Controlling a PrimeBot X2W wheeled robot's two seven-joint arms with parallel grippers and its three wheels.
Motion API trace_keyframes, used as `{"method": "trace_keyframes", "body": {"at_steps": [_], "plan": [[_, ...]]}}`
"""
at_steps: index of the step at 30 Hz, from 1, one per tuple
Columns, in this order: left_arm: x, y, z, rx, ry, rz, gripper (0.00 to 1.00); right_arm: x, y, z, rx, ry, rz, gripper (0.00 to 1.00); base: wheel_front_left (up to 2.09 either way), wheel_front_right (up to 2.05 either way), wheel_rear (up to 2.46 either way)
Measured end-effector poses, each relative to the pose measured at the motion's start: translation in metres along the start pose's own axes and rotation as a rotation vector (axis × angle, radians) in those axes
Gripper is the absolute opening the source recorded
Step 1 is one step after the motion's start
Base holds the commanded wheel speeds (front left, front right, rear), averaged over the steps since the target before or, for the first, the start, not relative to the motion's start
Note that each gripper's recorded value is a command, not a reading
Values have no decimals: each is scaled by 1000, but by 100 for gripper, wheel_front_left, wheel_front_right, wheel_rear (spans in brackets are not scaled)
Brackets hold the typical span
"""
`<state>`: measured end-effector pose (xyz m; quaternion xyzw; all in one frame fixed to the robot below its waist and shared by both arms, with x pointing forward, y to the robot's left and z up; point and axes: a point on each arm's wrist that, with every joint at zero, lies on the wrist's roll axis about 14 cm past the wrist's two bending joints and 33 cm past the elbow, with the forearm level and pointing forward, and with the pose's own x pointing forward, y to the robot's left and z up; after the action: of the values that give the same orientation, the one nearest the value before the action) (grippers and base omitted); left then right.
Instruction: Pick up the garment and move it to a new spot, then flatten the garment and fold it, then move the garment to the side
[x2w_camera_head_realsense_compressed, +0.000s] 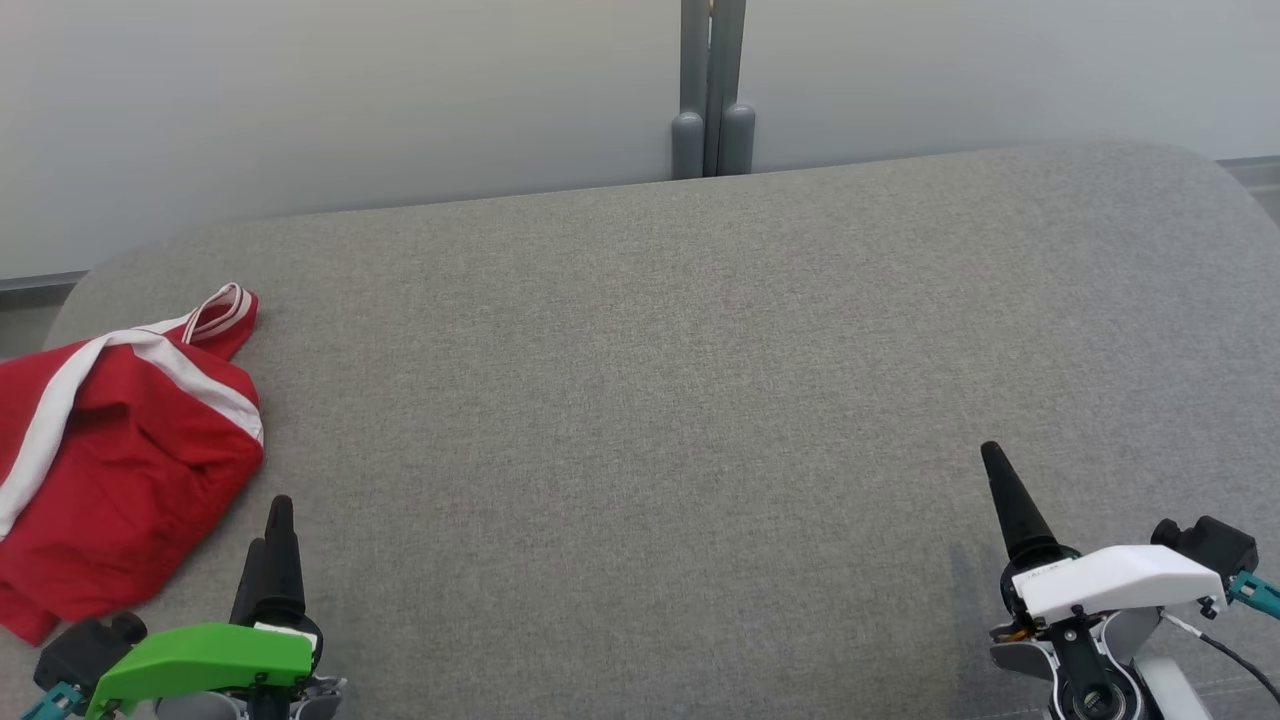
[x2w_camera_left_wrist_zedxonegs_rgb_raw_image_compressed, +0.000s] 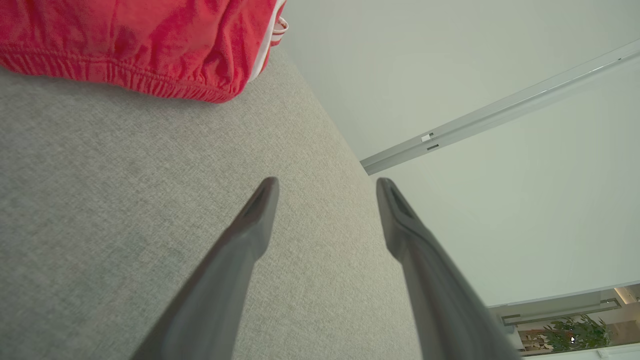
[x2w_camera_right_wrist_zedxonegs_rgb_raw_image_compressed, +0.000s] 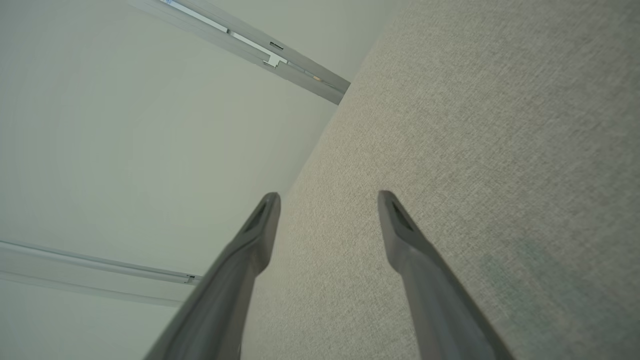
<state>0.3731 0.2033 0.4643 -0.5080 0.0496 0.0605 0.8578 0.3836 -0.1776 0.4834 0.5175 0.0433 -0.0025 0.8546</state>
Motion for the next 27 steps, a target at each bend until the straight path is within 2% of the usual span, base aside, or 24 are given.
{"method": "trace_keyframes", "body": {"at_steps": [13, 27], "plan": [[0, 2, -7, 217, 5, 11, 100, 2, 4, -2, -191, 0, 20, 100, 0, 0, 0], [0, -1, -7, 390, -10, 0, 100, 2, 1, -6, -358, 10, 25, 100, 0, 0, 0]]}}
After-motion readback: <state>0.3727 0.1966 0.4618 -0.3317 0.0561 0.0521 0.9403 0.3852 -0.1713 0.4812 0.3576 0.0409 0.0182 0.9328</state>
